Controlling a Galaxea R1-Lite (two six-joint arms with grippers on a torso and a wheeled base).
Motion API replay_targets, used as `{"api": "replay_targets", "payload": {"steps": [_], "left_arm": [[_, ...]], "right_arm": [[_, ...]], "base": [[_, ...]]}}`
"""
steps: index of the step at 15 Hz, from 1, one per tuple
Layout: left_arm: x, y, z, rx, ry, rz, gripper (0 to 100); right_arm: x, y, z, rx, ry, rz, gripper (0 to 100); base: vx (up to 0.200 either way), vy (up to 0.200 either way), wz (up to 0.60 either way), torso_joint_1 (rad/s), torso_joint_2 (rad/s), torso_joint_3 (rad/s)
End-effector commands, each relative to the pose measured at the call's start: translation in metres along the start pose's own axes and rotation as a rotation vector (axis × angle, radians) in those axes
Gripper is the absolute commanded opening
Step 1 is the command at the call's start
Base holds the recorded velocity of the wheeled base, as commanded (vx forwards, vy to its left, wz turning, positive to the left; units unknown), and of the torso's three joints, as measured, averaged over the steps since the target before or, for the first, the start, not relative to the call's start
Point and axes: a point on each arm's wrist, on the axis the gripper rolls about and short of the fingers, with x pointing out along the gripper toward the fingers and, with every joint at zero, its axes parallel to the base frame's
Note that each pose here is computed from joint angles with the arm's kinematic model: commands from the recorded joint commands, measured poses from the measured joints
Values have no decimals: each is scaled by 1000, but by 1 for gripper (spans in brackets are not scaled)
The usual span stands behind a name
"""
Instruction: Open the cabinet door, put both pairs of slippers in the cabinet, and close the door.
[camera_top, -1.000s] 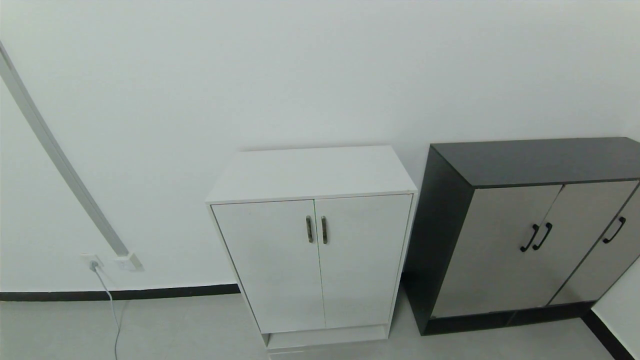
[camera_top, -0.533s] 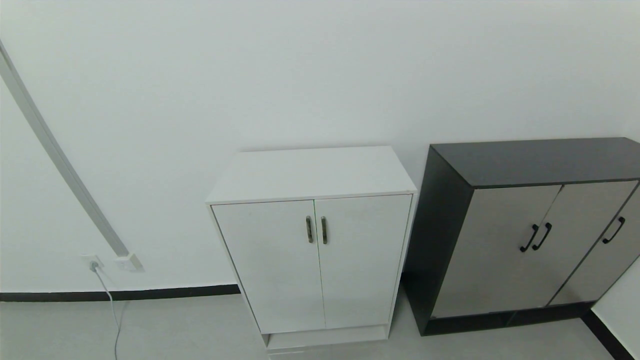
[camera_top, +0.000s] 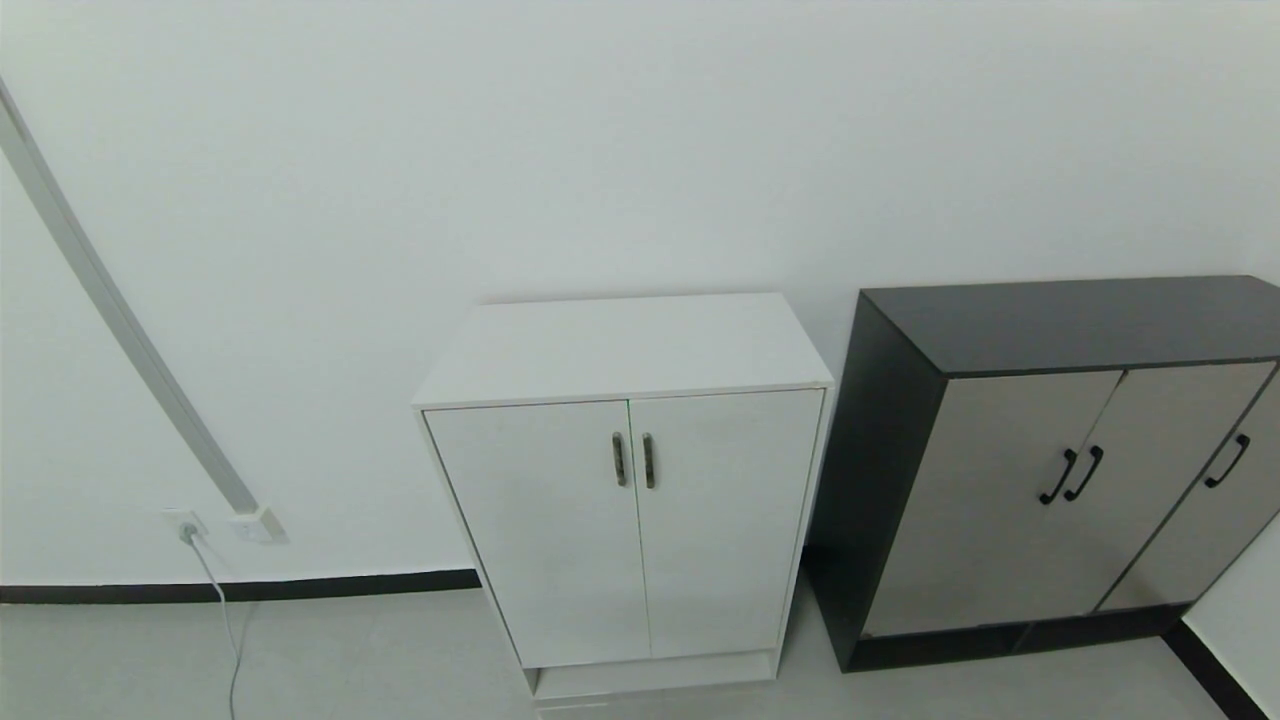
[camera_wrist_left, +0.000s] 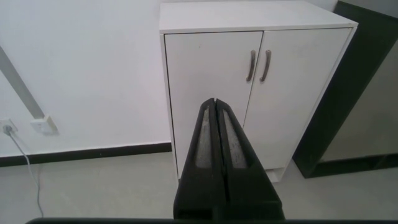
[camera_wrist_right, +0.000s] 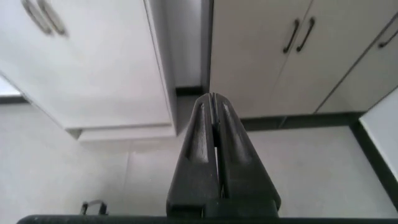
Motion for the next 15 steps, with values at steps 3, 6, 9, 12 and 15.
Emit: {"api": "replay_targets", "payload": {"steps": [3,6,9,12,15], "left_arm": [[0,0,0,0,2,0,0],[0,0,0,0,2,0,0],[0,0,0,0,2,0,0],[0,0,0,-2,2,0,0],[0,0,0,-2,2,0,0]], "right_arm": [[-7,2,-9,-19,-16,54,0],[-8,2,-9,-40,-28,50,0],[-9,1,-11,-56,-37,49,0],[-8,0,-13,34,-6,19,0],[-18,1,-17,28,-141,-20,0]], "base": [[0,0,0,0,0,0],[0,0,0,0,0,0],[0,0,0,0,0,0],[0,0,0,0,0,0],[0,0,0,0,0,0]]}}
